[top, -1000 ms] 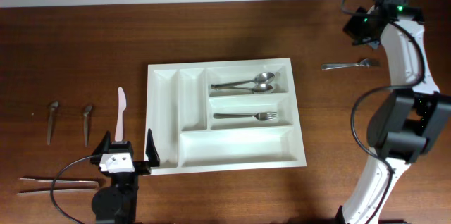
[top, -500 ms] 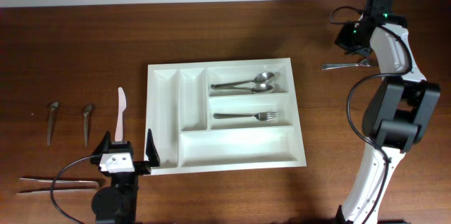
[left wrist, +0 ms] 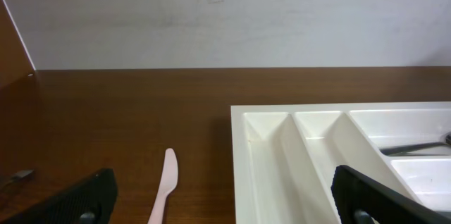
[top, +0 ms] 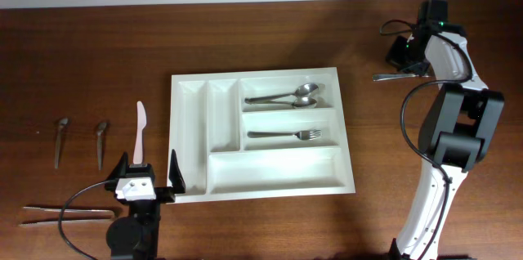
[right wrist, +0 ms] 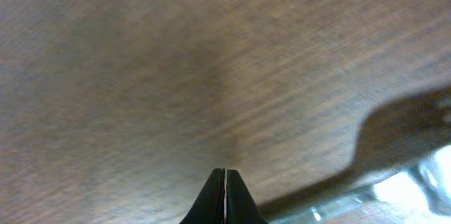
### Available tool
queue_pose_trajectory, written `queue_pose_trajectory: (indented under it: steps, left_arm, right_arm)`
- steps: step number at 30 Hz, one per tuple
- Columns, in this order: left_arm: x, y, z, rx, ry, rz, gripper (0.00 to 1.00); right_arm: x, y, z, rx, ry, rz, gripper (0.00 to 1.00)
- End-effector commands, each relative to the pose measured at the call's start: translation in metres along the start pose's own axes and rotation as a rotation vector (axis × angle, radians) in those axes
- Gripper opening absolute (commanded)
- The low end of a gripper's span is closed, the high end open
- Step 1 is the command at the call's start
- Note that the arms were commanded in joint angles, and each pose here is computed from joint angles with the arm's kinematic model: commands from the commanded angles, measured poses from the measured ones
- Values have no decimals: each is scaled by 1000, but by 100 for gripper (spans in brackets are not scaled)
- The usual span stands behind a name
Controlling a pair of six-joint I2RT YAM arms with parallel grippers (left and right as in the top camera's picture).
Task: Pack container
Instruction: 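Lower the right gripper down onto the silver fork's handle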
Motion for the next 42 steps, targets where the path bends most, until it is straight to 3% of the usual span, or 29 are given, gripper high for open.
queue_pose_trajectory:
  steps: [1, 24, 33, 42]
  left_arm:
    - [0, 0, 2, -9, -12, -3, 99]
    - [0, 0, 2, -9, -12, -3, 99]
    - [0, 0, 2, -9, -12, -3, 99]
    - [0, 0, 2, -9, -12, -3, 99]
  right_arm:
    - [6, -5, -15, 54, -4, 27, 4]
    - [36, -2, -36, 147, 34, 177, 4]
    - [53, 9, -62, 359, -25, 254, 4]
    - [58, 12, -59, 336, -34, 284, 4]
Point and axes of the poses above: each gripper's point midway between its finger pads, its own y axis back along the fingers, its own z axis along the line the jaws close on, x = y × z, the point moved 4 cm from there along y, back along the fingers, and after that the axes turned 12 degrees about y, right-handed, at the moved point
